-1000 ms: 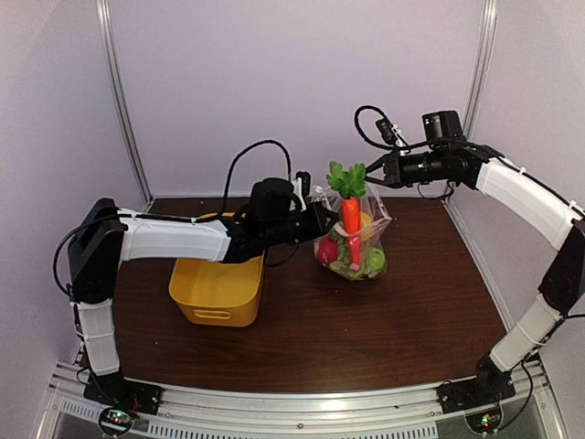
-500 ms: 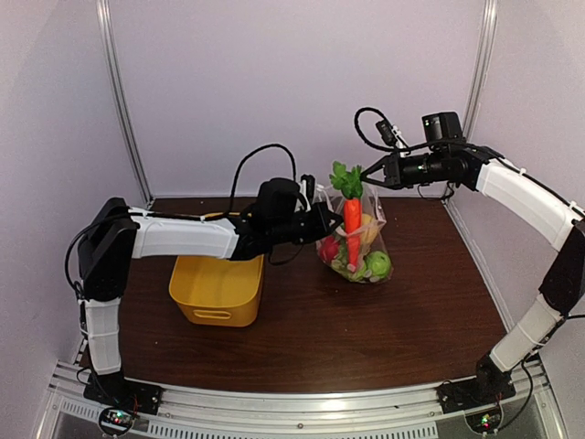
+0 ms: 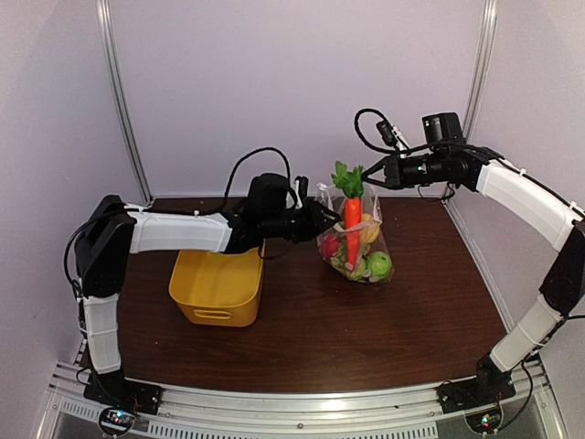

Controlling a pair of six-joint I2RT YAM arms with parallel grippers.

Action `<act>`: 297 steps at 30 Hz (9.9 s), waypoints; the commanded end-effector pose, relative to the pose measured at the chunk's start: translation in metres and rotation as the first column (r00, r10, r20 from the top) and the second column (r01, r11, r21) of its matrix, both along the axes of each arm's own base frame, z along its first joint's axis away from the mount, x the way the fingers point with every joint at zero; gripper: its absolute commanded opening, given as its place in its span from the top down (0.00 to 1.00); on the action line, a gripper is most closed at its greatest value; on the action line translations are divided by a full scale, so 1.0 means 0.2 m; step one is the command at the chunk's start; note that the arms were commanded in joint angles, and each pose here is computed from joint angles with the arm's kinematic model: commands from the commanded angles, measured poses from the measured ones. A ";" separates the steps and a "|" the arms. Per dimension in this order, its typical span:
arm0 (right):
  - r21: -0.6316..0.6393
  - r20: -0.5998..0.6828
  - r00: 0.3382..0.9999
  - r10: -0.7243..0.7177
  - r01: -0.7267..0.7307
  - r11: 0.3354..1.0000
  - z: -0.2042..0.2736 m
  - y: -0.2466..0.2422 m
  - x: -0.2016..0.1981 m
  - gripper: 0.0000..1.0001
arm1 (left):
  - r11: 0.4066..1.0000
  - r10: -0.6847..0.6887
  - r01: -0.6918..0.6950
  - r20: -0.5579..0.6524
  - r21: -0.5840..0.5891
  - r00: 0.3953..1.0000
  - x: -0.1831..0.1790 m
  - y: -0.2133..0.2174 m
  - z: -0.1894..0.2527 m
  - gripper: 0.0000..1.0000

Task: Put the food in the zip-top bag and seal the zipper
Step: Adjust the zipper food storage bag, then adjust the fake vegetable in the zipper food storage bag, then pass from the right arm to the left

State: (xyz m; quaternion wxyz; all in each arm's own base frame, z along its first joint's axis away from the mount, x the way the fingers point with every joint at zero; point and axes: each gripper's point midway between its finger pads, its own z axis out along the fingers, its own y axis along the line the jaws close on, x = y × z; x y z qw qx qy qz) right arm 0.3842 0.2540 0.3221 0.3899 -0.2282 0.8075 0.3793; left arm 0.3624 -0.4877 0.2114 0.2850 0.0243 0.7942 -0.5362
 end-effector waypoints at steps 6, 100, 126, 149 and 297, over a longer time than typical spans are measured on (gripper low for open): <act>0.003 0.085 0.996 -0.014 0.014 1.000 0.10 -0.03 -0.01 1.00 | 0.970 0.003 -0.074 0.289 0.233 0.957 -0.09 0.14 0.30 0.39; -0.197 0.263 0.954 0.144 -0.093 0.976 0.35 0.09 0.12 1.00 | 0.993 -0.043 -0.038 0.642 0.111 0.765 -0.01 0.09 1.01 1.00; -0.336 0.305 0.949 0.074 0.035 0.941 0.14 0.02 0.13 1.00 | 0.991 0.054 -0.130 0.799 0.031 0.598 -0.19 0.23 0.89 1.00; -0.319 0.309 0.951 -0.002 0.106 0.942 0.23 -0.10 0.08 1.00 | 0.975 0.065 -0.166 0.520 0.151 0.852 -0.12 0.25 0.35 1.00; -0.261 0.159 0.813 0.561 -0.513 0.818 0.12 0.23 -0.58 1.00 | 0.820 -0.572 0.255 0.739 0.512 0.356 -0.70 0.33 0.31 0.66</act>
